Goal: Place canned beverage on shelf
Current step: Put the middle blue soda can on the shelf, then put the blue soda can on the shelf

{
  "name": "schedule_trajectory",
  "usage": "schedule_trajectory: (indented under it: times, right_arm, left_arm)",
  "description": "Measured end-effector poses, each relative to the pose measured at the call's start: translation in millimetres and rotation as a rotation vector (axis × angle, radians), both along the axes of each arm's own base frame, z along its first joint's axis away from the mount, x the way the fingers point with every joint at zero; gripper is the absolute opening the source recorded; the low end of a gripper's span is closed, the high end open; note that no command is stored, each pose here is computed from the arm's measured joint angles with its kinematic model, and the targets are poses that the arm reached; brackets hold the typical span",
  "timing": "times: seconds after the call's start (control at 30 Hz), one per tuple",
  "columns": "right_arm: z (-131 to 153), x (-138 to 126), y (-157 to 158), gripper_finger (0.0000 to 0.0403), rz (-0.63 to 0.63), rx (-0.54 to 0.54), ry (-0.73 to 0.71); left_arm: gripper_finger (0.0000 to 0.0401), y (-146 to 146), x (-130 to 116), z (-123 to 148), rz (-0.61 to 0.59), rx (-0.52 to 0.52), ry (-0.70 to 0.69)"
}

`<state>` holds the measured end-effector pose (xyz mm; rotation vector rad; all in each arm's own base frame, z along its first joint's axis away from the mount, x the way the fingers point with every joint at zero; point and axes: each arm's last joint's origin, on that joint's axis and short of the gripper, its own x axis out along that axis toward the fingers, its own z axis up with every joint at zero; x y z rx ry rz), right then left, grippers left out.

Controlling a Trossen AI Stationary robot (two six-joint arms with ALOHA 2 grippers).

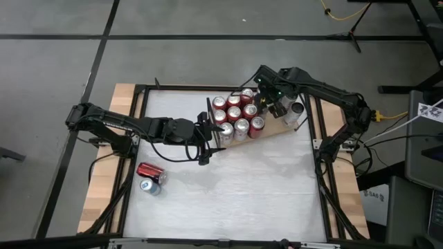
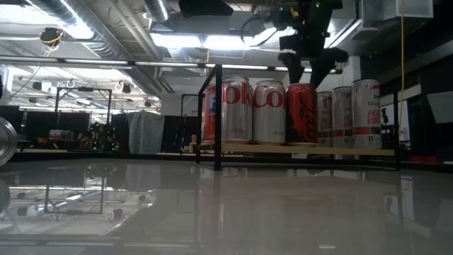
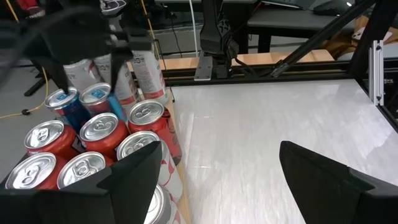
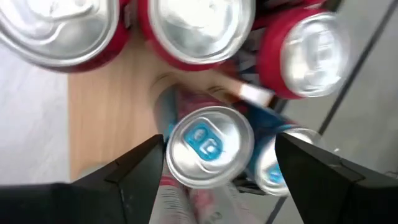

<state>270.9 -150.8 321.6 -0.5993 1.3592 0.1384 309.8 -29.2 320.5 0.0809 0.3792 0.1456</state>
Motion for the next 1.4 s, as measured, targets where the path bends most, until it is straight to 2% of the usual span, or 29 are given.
schedule_trajectory:
  times: [0.2, 0.37, 0.57, 0.7, 0.77, 0.9, 0.97, 1.1, 1.23, 1.4]
  right_arm:
    - [26, -3, 2, 0.0294, -0.044, -0.008, -0.033]
    - [48, -10, 6, 0.0294, -0.126, 0.043, -0.063]
    - [67, -12, 14, 0.0294, -0.209, 0.227, -0.184]
    - [70, -10, 20, 0.0294, -0.197, 0.38, -0.251]
    - [70, -7, 25, 0.0294, -0.172, 0.421, -0.261]
    - [71, 4, 43, 0.0294, -0.092, 0.427, -0.275]
    - [73, 11, 54, 0.0294, -0.041, 0.423, -0.293]
    - [75, 22, 76, 0.0294, 0.052, 0.418, -0.33]
    - [76, 33, 95, 0.0294, 0.101, 0.43, -0.364]
    - [73, 44, 115, 0.0294, 0.168, 0.44, -0.37]
  left_arm:
    - [0.0318, -2, 0, 0, -0.005, -0.003, 0.002]
    - [0.0318, -9, -1, 0, -0.026, -0.003, 0.002]
    - [0.0318, -18, -2, 0, -0.043, -0.008, -0.002]
    - [0.0318, -21, -3, 0, 0.008, -0.083, -0.017]
    - [0.0318, -21, -5, 1, 0.029, -0.15, -0.018]
    - [0.0318, -20, -19, 2, 0.044, -0.332, 0.05]
    - [0.0318, -19, -30, 2, 0.066, -0.433, 0.119]
    - [0.0318, -19, -57, 5, 0.118, -0.699, 0.254]
    - [0.0318, -25, -84, 9, 0.175, -0.946, 0.407]
    - [0.0318, -32, -115, 10, 0.312, -1.228, 0.63]
